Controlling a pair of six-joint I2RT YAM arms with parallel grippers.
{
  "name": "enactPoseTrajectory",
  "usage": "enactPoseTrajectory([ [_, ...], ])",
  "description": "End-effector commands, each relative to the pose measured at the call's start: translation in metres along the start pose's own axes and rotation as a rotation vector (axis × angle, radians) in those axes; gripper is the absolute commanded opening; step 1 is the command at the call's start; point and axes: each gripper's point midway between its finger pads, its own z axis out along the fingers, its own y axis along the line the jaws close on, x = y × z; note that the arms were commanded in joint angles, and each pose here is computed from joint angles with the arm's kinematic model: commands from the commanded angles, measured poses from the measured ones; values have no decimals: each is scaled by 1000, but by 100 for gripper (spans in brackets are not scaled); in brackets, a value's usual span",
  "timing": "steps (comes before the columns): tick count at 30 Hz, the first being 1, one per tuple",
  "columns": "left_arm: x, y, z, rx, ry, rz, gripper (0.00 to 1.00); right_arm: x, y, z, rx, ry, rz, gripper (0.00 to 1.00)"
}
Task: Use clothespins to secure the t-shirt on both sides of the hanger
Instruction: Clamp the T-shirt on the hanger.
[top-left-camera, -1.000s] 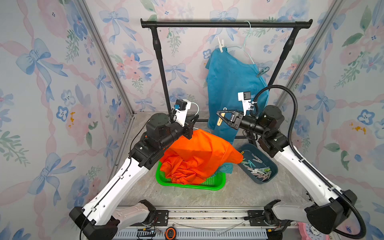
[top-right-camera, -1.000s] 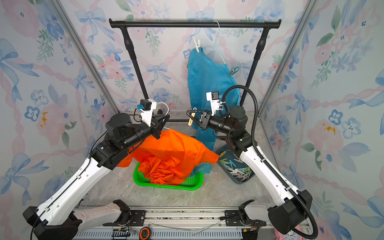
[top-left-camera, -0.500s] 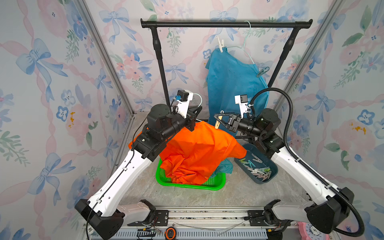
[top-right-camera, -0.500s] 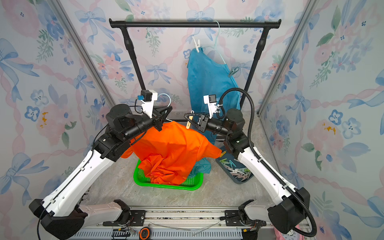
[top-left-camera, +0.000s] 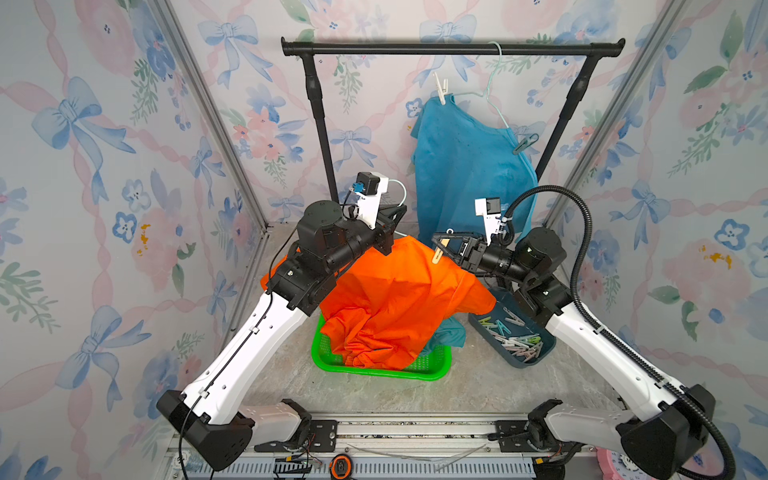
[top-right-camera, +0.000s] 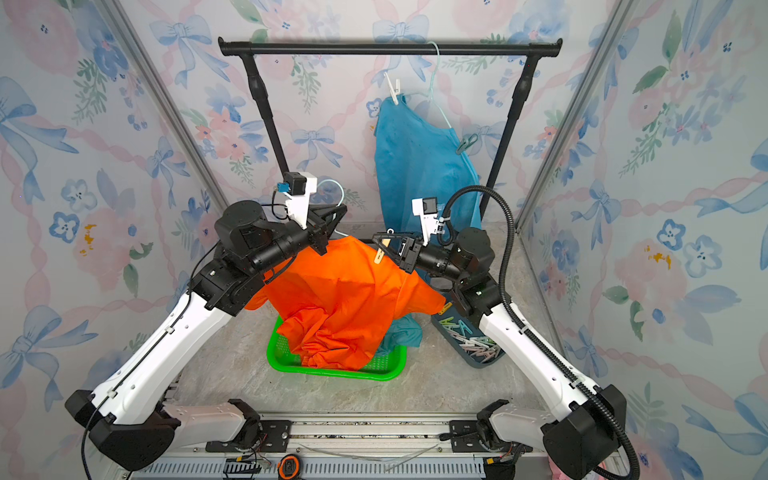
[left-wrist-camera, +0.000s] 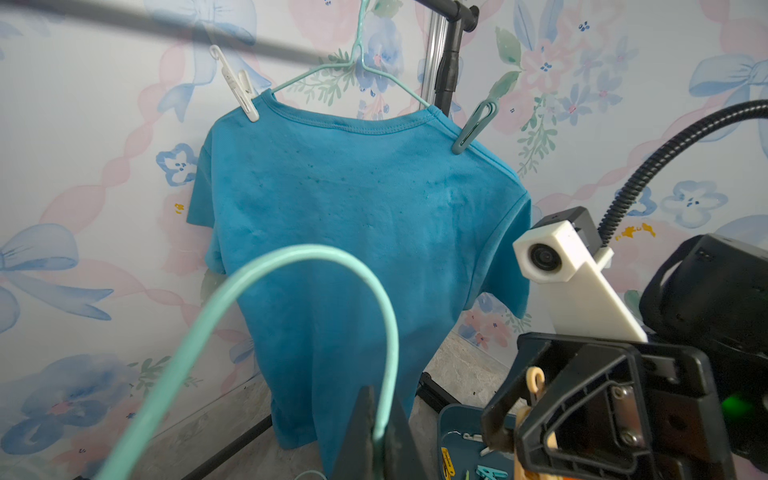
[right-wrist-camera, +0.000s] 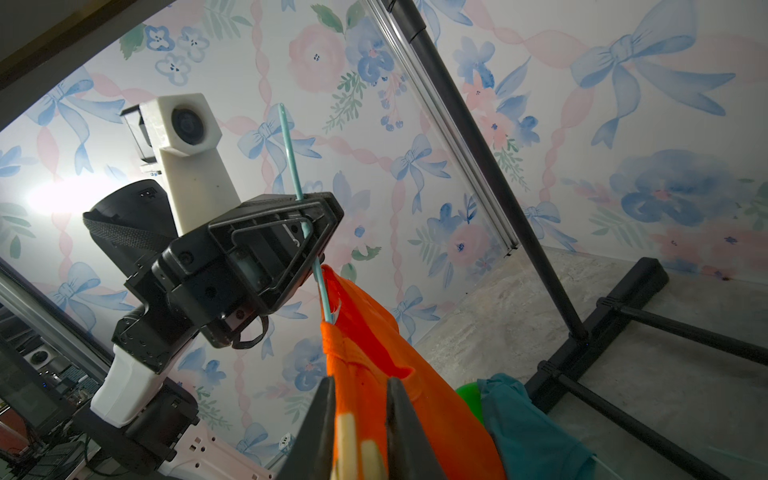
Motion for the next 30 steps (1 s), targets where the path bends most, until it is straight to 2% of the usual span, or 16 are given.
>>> enactPoseTrajectory([
  [1, -38, 6, -6, -24, -116, -12, 0, 4, 9, -5, -22, -8, -33, 14],
  [13, -64, 15, -9, -49, -169, -31, 0, 18, 9, -23, 10, -5, -59, 14],
  [30, -76, 20, -12, -63, -189, -33, 0, 29, 5, -41, 46, -3, -57, 12],
])
